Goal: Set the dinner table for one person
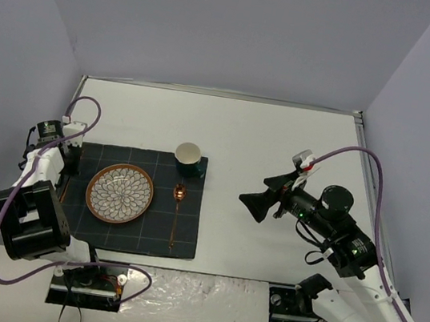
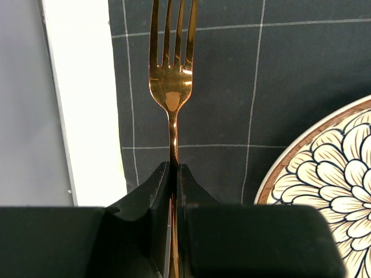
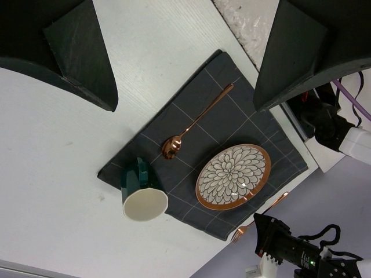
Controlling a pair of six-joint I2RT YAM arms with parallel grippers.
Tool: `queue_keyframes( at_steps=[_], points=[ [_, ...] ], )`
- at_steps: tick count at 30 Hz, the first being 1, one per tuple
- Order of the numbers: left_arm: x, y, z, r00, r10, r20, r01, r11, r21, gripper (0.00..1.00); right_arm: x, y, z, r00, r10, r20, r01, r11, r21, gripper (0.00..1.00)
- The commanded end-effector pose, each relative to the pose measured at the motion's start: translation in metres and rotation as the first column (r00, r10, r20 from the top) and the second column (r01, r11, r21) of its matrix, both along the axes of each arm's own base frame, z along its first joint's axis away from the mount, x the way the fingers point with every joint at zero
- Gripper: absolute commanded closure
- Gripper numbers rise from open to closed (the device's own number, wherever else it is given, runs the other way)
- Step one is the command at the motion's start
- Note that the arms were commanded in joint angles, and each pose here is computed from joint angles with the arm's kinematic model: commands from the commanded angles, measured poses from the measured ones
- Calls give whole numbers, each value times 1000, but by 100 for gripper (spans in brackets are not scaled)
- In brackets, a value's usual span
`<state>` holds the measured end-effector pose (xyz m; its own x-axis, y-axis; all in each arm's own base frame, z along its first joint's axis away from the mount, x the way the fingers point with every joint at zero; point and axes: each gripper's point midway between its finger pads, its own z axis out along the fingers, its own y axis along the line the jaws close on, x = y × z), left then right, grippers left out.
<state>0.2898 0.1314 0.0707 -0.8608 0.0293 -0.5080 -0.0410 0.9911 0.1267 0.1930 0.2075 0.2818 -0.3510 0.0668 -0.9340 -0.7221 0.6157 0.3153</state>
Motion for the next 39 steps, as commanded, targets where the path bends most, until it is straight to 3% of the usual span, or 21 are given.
queue_keyframes(
  at_steps=[1,8,23,39],
  points=[
    [15,9,14,998,-27,60,24,999,39,100,2,8,12,998,31,49,-32,999,20,0],
    [4,15,7,998,59,-1,-59,998,13,100,4,13,12,998,45,41,-45,999,13,0],
    [3,13,-6,996,64,-59,-66,998,-24,100,2,9,9,999,36,33,-35,999,-6,0],
    [0,13,-26,983,69,-168,-80,995,-56,91,3,7,7,999,23,34,-23,1000,-13,0]
  ],
)
